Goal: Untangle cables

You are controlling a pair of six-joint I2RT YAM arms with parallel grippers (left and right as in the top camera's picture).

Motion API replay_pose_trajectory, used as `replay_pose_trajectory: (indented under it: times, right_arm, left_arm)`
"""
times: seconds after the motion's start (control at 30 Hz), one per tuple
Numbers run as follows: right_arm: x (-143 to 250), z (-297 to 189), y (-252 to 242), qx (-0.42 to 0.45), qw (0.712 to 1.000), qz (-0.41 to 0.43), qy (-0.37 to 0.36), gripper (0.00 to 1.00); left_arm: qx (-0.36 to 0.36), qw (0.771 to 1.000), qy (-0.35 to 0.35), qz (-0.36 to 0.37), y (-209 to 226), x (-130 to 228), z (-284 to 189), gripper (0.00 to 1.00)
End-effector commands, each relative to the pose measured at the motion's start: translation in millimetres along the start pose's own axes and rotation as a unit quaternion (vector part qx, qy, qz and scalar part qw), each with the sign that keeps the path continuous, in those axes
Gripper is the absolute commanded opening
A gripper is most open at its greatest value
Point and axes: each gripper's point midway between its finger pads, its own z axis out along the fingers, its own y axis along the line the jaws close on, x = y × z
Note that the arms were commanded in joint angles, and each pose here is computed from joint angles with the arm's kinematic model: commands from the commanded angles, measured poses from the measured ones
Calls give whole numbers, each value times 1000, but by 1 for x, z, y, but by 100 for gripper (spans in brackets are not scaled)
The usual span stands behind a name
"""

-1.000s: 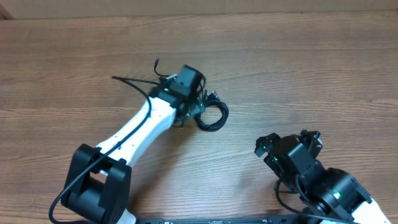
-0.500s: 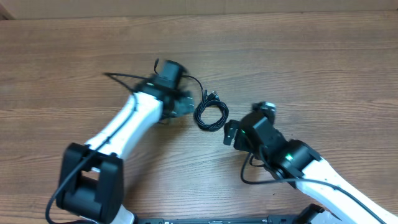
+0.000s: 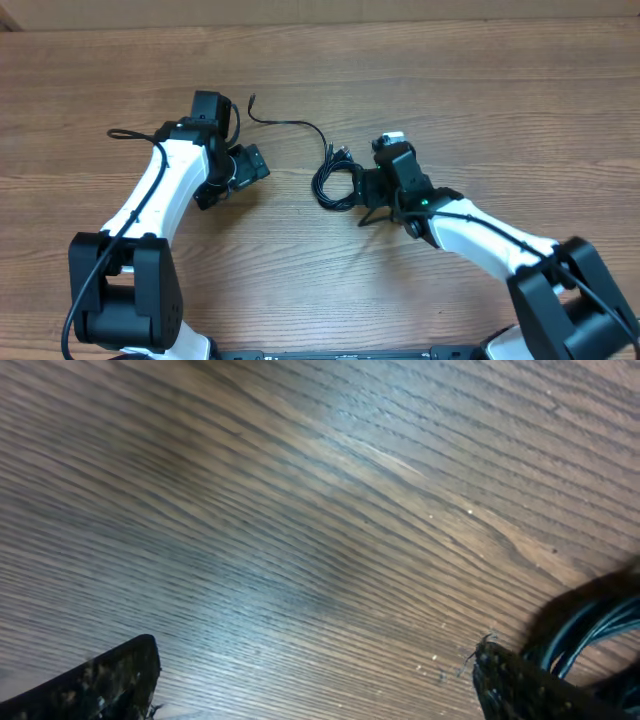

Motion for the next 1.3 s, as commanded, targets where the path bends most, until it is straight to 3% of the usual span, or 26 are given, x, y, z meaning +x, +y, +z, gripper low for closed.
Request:
replay_pose_trajectory:
  times: [0.0,0.1,0.17,0.27,0.47,0.53,0.57,0.6,0.8,0.97,1.17,1.2,1.27]
  right_arm:
    - [13,19,15,-45,997,-62,18,79]
    - [33,36,10,-36,996,-64,45,78]
    - [42,44,7,-32,996,-64,59,63]
    - [39,45,11,-41,996,-55,56,5]
    - [-1,22,56,-161,986,-1,47,4]
    - [-24,1,53,-153,980,110,65,4]
    - [-40,-30,44,-140,964,204,99,4]
    - [-48,-54,43,-151,954,232,116,4]
    - [-66,-105,41,-208,923,299,127,4]
    - [-70,-124,53,-250,885,359,156,4]
    - [-68,-123,55,-248,885,360,158,4]
    - [-68,-121,52,-240,889,359,153,4]
    - [-69,-118,46,-224,897,355,142,4]
  left_arm:
    - [4,1000,11,18,-6,7,4,100]
    - [4,1000,11,20,-7,8,4,99]
    - [4,1000,12,20,-7,8,4,100]
    - [1,1000,15,20,-5,10,4,100]
    - [-9,999,29,19,0,17,3,96]
    - [-16,999,31,40,3,18,3,95]
    - [-15,997,33,62,3,20,1,95]
    - [-9,996,25,82,2,19,-7,95]
    - [47,994,-25,95,-13,18,-52,98]
    - [137,982,-74,104,-32,31,-110,100]
    - [235,970,-53,35,-52,54,-149,100]
    - [250,967,-39,33,-57,59,-151,98]
    - [289,956,-1,42,-69,71,-156,77]
